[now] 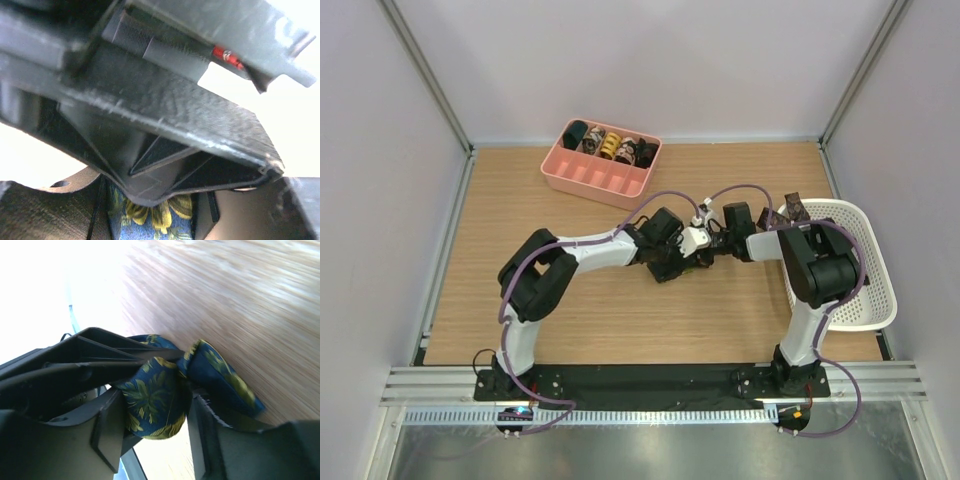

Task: Roll the ties
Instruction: Roll the tie

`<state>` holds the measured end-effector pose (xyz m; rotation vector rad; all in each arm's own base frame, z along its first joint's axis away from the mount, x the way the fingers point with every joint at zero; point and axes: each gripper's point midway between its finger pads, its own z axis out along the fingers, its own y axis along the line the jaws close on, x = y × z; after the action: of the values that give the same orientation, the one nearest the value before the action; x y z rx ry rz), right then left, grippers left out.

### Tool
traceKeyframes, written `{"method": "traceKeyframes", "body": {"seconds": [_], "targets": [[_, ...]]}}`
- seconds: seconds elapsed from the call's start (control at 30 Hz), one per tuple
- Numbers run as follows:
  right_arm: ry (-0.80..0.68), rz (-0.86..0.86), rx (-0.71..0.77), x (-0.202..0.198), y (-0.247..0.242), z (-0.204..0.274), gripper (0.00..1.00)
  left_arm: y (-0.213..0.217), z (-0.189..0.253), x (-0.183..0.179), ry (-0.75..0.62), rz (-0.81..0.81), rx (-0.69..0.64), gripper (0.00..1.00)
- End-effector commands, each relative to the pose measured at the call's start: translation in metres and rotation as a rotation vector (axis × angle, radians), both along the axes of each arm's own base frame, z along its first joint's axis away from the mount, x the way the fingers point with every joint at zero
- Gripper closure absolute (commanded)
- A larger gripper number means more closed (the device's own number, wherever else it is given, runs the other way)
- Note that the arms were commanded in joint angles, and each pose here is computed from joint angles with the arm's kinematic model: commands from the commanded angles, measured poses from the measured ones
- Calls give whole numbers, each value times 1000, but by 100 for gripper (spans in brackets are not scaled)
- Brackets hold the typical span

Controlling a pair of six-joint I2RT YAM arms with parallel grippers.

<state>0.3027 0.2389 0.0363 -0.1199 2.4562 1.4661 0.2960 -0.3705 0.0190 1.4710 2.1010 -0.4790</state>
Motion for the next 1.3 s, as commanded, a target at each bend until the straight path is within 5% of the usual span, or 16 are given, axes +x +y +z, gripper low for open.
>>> {"method": "traceKeyframes", "body": {"seconds": [0.0,0.57,1.27], "targets": [[7,-63,-177,-2,-14,-21,45,41,-37,-14,83,169,160,69],[-73,-117,-236,16,-24,15,31,48,-50,-19,119,182,206,76],[-71,-231,-24,35,-46,50,34,58,-66,-22,135,209,258,79]]}}
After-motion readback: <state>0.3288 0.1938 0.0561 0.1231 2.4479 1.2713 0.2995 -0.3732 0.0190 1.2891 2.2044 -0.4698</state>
